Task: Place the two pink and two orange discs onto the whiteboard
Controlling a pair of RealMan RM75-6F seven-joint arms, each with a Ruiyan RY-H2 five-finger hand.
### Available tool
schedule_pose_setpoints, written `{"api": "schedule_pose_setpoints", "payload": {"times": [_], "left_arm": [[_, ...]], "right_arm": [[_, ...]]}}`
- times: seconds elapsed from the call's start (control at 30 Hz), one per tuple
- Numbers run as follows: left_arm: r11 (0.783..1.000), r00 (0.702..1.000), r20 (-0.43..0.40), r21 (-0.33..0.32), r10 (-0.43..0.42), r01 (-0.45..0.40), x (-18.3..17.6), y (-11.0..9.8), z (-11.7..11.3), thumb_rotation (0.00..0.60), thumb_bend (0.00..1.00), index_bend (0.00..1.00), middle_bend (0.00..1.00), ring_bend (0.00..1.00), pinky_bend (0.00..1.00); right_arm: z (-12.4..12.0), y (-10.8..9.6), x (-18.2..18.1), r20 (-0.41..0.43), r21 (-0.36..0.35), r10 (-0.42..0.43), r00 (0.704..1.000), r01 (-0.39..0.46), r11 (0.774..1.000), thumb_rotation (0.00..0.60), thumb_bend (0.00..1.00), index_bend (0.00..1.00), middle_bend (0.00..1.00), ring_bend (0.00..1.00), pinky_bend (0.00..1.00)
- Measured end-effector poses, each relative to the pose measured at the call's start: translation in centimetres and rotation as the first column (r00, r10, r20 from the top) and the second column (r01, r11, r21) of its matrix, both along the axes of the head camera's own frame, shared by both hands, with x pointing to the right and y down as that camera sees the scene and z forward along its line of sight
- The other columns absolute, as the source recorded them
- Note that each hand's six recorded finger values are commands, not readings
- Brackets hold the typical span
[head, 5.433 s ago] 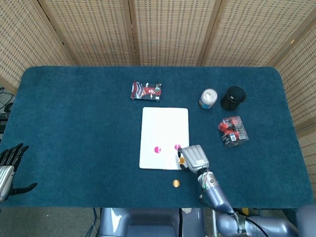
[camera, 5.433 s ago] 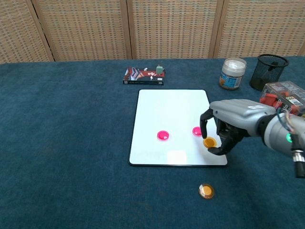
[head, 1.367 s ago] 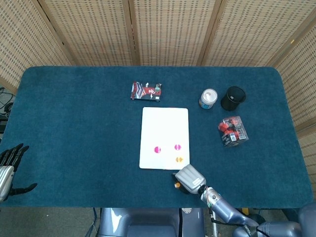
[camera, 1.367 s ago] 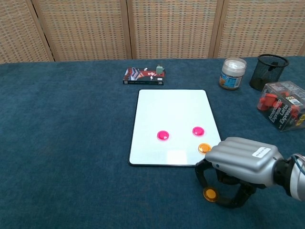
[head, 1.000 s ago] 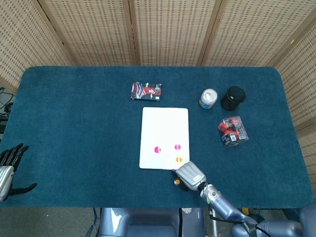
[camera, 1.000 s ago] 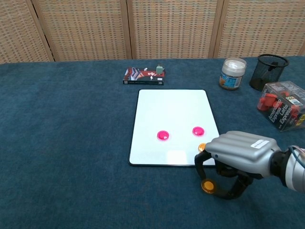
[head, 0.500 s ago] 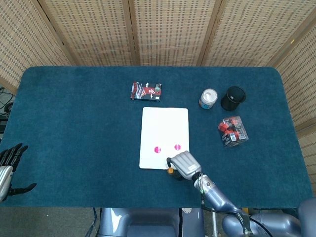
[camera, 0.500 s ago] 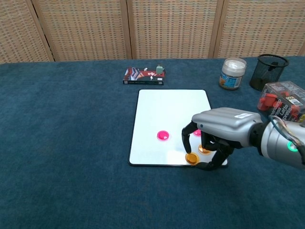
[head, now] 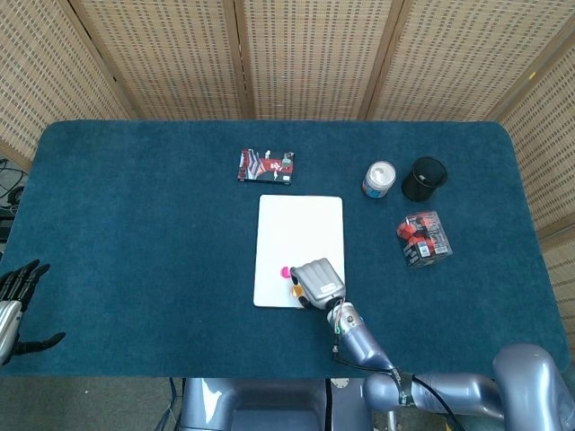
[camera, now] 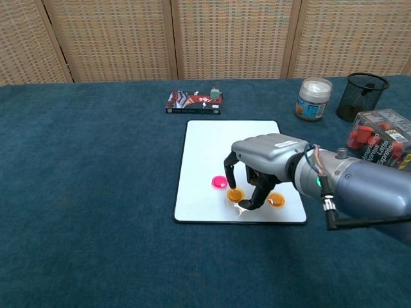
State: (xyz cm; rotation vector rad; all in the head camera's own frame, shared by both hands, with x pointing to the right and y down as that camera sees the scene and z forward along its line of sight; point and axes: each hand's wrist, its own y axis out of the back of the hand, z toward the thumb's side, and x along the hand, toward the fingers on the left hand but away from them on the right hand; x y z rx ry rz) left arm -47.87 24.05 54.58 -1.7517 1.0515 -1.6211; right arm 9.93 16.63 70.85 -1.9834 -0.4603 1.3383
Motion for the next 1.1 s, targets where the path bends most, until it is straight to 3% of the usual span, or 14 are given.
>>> {"api": "schedule_pose_setpoints", "payload": {"times": [1.1], "left_arm": [[1.0, 1.0, -0.002, 0.001, 0.001, -0.001, 0.0, 0.0, 0.0, 0.6, 0.0, 0.0, 0.0, 0.0, 0.0]], "right_arm": [[1.0, 1.2, -1.0, -0.053, 0.018, -0.048, 0.997, 0.049, 0.999, 0.6, 0.37, 0.5, 0.99, 1.0, 1.0]]}}
